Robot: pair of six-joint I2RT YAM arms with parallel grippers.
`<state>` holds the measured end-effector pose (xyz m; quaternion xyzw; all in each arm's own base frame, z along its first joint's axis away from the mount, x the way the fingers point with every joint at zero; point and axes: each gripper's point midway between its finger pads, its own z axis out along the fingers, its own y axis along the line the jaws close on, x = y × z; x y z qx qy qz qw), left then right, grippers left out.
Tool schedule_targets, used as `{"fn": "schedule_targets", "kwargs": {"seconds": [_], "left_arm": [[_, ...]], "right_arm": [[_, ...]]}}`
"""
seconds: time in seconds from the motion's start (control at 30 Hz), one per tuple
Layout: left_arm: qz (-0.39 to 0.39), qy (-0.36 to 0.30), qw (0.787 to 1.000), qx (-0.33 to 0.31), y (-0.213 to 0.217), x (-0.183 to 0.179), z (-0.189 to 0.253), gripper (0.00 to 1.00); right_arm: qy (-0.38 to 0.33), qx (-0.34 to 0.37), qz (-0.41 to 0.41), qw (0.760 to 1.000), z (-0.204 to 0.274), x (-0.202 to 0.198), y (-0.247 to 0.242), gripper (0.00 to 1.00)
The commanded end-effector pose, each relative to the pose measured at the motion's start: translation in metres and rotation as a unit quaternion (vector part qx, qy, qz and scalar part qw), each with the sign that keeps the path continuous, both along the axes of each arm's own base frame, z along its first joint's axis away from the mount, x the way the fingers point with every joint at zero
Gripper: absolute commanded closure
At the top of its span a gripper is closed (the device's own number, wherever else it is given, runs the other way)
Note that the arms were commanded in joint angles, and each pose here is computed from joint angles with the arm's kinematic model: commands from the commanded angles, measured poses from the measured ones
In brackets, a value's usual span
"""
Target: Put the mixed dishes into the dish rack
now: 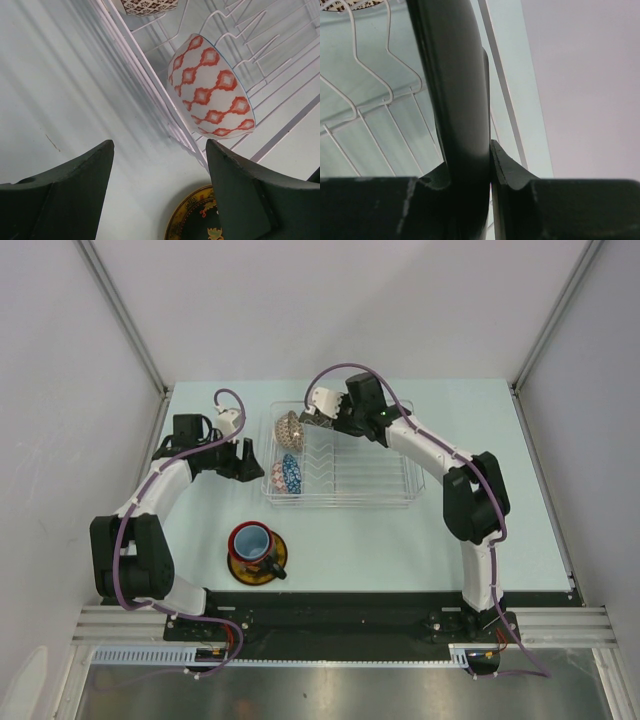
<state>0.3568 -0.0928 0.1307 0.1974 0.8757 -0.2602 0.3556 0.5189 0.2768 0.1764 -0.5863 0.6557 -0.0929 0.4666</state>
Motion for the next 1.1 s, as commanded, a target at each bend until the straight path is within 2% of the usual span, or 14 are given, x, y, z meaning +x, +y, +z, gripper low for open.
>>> {"fn": "schedule_targets", "kwargs": {"seconds": [0.0,0.13,0.2,0.27,0.37,0.53,0.57,0.77,1.07], "left_arm": [[-0.002,-0.021,1.0,-0.004,-0.004,0.007,0.012,0.21],[0.022,-0.056,0.998,0.003,0.002,0.031,0.03,0.2],[0.048,-0.089,0.995,0.007,0.005,0.058,0.05,0.21],[0.059,-0.126,0.99,0.007,-0.005,0.082,0.078,0.21],[0.066,-0.155,0.986,0.01,-0.02,0.112,0.096,0.21],[0.067,-0.169,0.983,0.023,-0.053,0.143,0.099,0.21],[0.07,-0.159,0.985,0.024,-0.056,0.149,0.089,0.21],[0.069,-0.148,0.986,0.039,-0.07,0.161,0.068,0.21],[0.072,-0.143,0.985,0.061,-0.063,0.152,0.048,0.21]], "right_arm": [[-0.156,0.079,-0.026,0.984,0.133,0.021,-0.013,1.0],[-0.155,0.081,-0.026,0.984,0.134,0.021,-0.012,1.0],[-0.152,0.082,-0.025,0.985,0.133,0.021,-0.012,1.0],[-0.151,0.084,-0.025,0.985,0.134,0.018,-0.011,1.0],[-0.15,0.088,-0.021,0.985,0.134,0.015,-0.007,1.0],[-0.149,0.087,-0.019,0.985,0.133,0.012,-0.004,1.0],[-0.149,0.087,-0.02,0.985,0.134,0.012,-0.004,1.0],[-0.148,0.088,-0.019,0.985,0.135,0.01,-0.006,1.0],[-0.142,0.089,-0.022,0.986,0.128,0.01,-0.01,1.0]]}}
